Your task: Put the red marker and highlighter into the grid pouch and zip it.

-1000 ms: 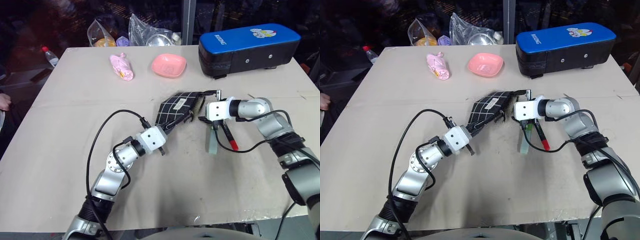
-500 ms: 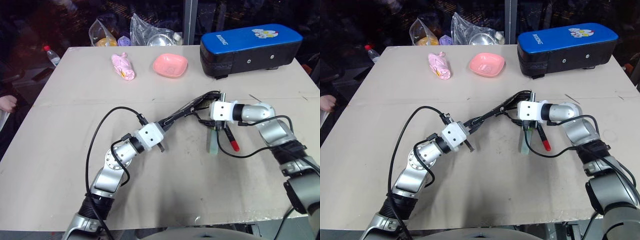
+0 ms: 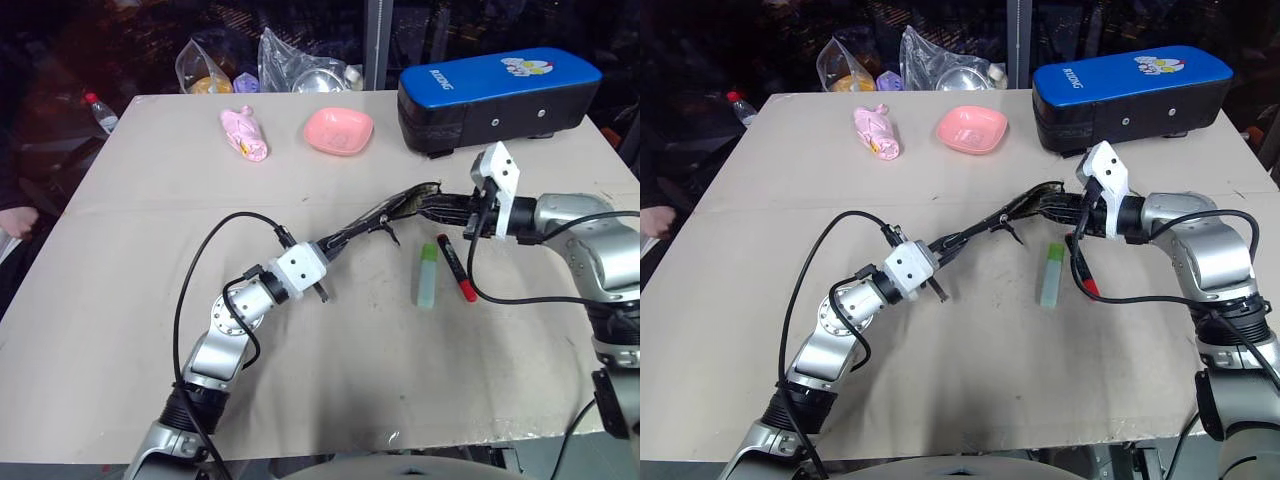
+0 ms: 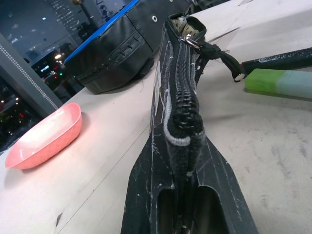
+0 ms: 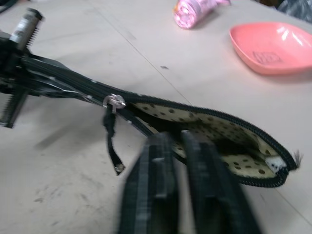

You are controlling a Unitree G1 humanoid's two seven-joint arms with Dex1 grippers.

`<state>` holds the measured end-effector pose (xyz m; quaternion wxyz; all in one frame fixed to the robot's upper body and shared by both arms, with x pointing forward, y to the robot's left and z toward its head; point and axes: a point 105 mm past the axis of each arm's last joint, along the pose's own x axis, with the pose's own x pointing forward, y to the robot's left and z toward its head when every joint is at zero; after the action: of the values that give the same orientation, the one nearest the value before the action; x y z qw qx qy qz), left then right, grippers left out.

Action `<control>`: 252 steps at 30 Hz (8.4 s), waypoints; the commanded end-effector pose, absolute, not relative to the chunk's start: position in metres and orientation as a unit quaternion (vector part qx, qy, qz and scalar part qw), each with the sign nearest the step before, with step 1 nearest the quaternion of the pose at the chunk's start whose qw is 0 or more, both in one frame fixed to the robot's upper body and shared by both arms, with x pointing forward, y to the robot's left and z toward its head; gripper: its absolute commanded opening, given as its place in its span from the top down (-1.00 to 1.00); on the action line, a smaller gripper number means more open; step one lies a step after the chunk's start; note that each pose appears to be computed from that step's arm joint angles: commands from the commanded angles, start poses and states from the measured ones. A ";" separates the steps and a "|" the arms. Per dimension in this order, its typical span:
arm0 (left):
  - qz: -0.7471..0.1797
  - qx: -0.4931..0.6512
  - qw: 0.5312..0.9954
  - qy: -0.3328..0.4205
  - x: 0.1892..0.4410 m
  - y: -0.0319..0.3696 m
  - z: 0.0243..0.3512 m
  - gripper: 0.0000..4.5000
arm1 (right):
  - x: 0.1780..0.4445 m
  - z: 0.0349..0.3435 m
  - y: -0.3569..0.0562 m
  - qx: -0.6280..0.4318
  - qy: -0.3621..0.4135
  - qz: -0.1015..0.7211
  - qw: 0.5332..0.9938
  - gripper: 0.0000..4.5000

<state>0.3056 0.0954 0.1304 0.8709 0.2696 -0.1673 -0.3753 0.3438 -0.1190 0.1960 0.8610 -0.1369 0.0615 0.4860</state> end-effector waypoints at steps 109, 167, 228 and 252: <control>-0.315 0.321 0.864 -0.225 0.304 0.114 0.150 1.00 | 0.307 0.107 -0.193 -0.126 0.259 0.244 0.926 -0.21; -0.355 0.236 0.880 -0.210 0.303 0.085 0.149 1.00 | 0.288 0.254 -0.114 -0.339 0.013 0.597 0.727 -0.55; -0.372 0.236 0.871 -0.217 0.297 0.080 0.150 1.00 | 0.342 0.223 -0.068 -0.632 -0.059 0.506 0.584 0.67; -0.368 0.224 0.877 -0.211 0.299 0.079 0.147 1.00 | 0.263 0.237 -0.089 -0.161 0.111 0.638 0.745 -0.83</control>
<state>0.3014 0.0831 0.1381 0.8828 0.2254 -0.1902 -0.3656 0.2874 -0.0936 0.2483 0.7594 -0.2284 0.0601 0.6063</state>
